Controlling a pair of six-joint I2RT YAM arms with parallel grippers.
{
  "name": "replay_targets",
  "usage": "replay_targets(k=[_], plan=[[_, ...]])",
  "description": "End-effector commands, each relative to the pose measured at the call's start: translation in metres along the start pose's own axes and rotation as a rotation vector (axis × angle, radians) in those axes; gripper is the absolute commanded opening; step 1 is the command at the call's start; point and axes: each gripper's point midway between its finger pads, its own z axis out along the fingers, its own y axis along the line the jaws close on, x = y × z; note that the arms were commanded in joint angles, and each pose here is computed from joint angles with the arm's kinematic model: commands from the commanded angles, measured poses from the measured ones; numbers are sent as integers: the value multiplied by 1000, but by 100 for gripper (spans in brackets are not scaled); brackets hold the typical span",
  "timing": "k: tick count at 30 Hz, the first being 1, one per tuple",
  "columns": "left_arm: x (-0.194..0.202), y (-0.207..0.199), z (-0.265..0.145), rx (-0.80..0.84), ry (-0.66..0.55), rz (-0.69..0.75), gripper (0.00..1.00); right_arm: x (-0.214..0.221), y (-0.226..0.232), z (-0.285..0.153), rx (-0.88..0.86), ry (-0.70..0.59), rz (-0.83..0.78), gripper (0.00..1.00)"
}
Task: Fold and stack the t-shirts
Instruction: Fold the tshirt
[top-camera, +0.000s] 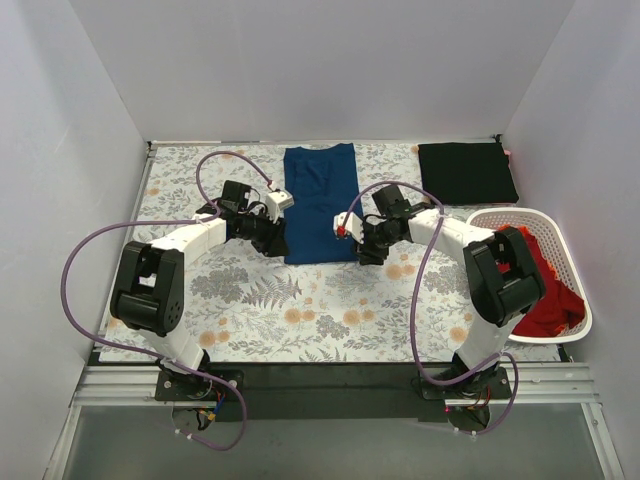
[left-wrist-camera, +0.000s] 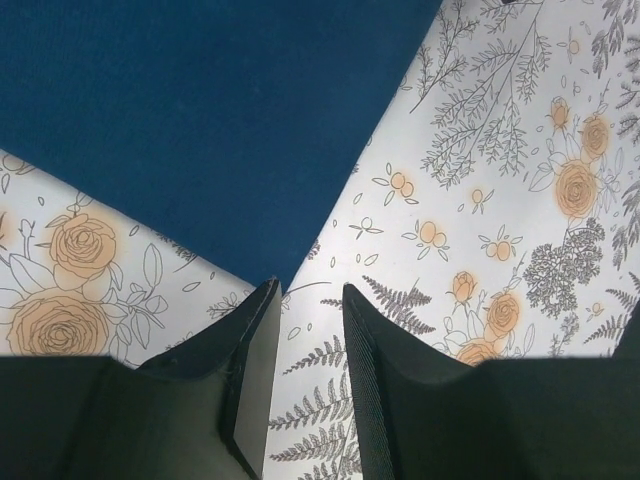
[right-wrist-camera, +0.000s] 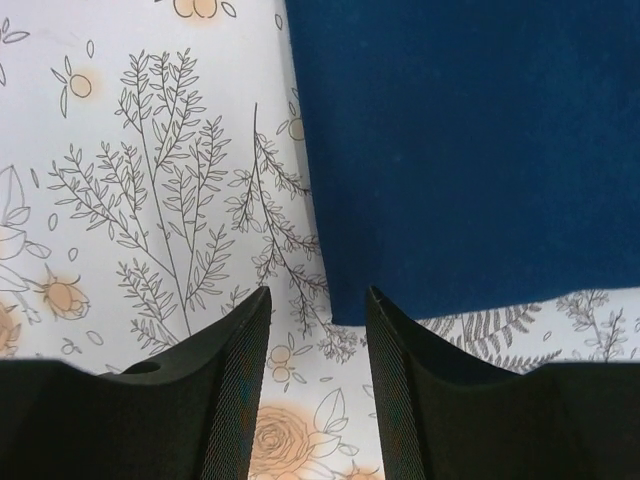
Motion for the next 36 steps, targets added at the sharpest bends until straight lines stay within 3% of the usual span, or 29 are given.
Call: replay_targets(k=[1,11,20,24,30,36], plan=[[-7,3,-3,-20,-14,82,31,-21,-21,-8,100,-37,-181,50],[-14,7,-3,-36,-22,106,37,11,-14,17,56,45,-227,48],[-9,11,15,-59,16,312,39,26,-1,23,10,70,-238,44],[-9,14,26,-83,18,432,40,29,-5,27,9,85,-226,31],[-9,15,30,-67,15,582,41,32,-6,28,-7,107,-212,3],[8,0,29,4,4,704,42,29,-7,27,-24,98,-189,1]])
